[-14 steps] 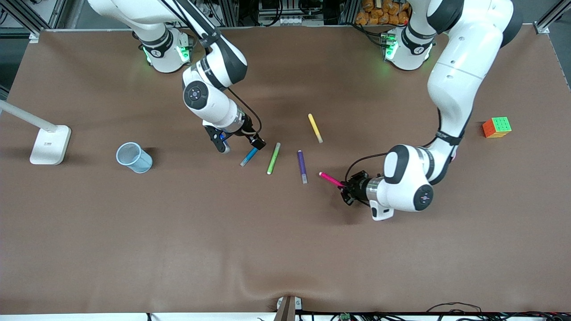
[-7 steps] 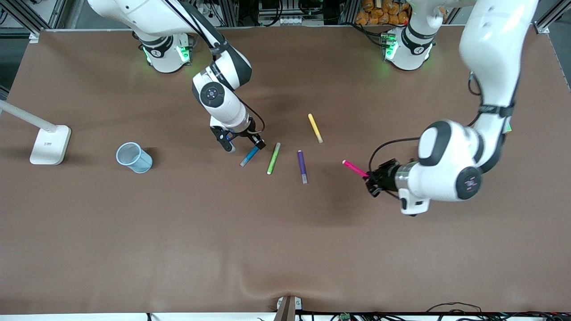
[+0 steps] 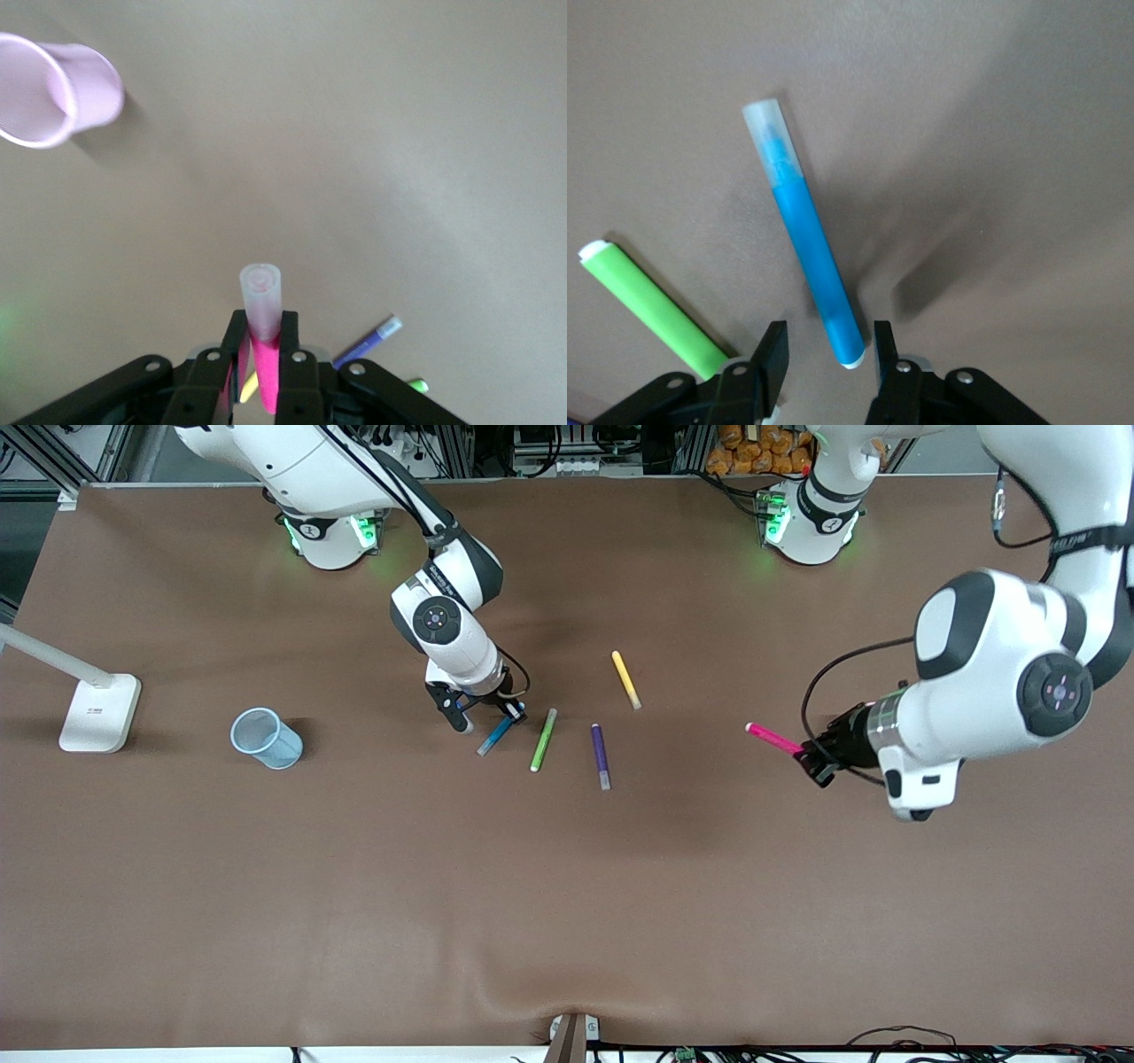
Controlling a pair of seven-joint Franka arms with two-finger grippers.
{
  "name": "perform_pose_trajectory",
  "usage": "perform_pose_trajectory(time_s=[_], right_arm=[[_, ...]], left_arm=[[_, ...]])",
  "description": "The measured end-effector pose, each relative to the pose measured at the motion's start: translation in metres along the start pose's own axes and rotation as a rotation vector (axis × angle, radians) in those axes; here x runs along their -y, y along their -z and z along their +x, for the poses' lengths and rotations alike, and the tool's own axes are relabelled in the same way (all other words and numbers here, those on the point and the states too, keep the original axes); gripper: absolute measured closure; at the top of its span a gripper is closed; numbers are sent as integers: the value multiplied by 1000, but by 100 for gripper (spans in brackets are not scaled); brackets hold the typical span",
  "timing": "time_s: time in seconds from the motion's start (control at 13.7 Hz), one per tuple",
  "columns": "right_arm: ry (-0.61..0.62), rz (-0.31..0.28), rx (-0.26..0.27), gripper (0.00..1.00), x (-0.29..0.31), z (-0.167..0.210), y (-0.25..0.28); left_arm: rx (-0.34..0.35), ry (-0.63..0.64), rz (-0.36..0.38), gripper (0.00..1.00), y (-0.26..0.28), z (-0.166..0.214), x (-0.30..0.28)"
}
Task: Place pink and blue markers in matching cups
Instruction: 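Carry the pink marker toward the pink cup while the right gripper grasps blue, then lower the pink marker into the pink cup while the right gripper carries blue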
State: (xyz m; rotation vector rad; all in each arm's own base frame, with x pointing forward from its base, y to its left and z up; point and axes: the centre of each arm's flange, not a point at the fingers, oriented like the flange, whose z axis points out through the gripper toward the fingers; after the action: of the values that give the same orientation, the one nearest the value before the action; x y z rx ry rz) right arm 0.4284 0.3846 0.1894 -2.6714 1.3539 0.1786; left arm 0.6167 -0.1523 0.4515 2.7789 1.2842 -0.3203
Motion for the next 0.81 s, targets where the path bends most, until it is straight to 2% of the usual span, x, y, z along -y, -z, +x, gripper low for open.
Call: perform_pose_trajectory(time_s=[0.22,0.29,0.37,0.44,0.66,0.81], right_arm=[[13,-23,-8,58,-2,-6,-16],[17,-20,-13,66,0,-7,-15],[18,-22,-16,78,1,-8,-14],[16,-20,-18,82,2,-8,-14],[7,-24,-24,82,6,-1,-13],[-6,-56,-30,82,12,7,-8]], left_arm=[[-58,8,16,83,18,16,35],[-76,4,28,83,20,23,48],[-100,-1,50,83,21,29,61],[-124,-5,73,83,21,34,71],[-206,-23,140,83,16,37,87],[-262,-31,161,83,12,43,97]])
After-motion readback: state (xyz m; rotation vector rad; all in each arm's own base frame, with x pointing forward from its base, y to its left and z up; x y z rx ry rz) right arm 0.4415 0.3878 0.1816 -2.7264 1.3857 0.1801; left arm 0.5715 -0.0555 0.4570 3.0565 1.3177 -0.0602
